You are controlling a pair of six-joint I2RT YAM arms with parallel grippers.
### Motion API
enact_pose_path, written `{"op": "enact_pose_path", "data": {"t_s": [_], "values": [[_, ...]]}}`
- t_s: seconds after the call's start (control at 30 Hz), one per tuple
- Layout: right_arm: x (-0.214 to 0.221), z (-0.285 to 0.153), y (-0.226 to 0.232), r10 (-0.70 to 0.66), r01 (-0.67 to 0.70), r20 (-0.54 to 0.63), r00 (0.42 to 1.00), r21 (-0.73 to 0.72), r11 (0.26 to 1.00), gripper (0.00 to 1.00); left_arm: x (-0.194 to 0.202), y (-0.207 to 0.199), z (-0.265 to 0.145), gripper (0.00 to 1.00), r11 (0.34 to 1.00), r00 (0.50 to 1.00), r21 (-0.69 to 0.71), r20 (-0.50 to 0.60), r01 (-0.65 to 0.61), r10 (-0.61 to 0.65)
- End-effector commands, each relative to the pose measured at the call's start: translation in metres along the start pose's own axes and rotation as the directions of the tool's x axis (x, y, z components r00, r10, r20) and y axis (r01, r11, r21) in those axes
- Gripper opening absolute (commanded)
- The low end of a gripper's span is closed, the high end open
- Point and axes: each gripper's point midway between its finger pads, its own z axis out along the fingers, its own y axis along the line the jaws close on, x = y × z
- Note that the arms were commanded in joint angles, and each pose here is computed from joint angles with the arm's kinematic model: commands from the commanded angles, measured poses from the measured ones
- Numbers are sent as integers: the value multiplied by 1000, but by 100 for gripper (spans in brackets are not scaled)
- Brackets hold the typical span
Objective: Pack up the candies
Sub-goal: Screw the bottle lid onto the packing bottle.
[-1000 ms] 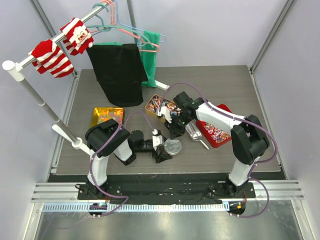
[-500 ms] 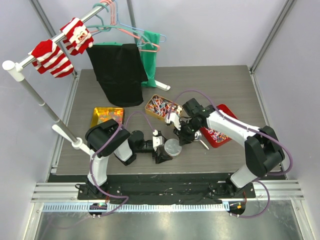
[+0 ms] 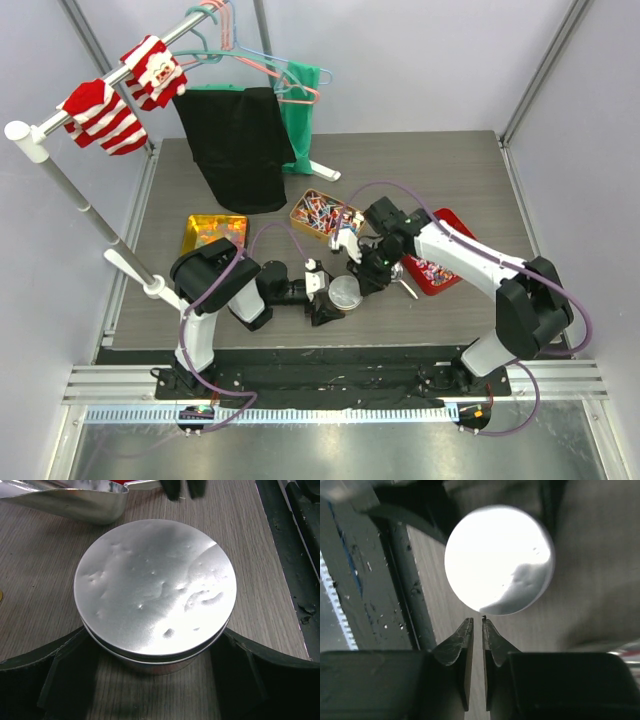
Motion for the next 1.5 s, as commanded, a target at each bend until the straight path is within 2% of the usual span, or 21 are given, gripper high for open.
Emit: {"op": "enact_pose_path", "data": {"t_s": [0.0,0.2,0.43,0.93,1.07,1.47], "values": [[-55,-20,-26,-78,68,110,991,91,994,22,-29,25,0,87,983,981,-105,99,-153,164],[-85,-5,-49,-85,78,141,986,57,995,30,-29,26,0,87,982,981,-108,98,-158,168],[-96,11,-54,-87,89,145,986,-2,996,31,-29,26,0,87,982,981,-108,98,-158,168],[-58,26,-40,-41,46,67,997,-67,997,29,-30,27,0,88,981,980,-113,98,-159,171],[-47,24,-38,-37,40,50,998,-51,998,22,-29,27,0,88,981,981,-113,97,-159,170],[-4,19,-20,14,-14,-13,1000,-35,999,18,-29,29,0,88,980,982,-122,93,-155,167]]}}
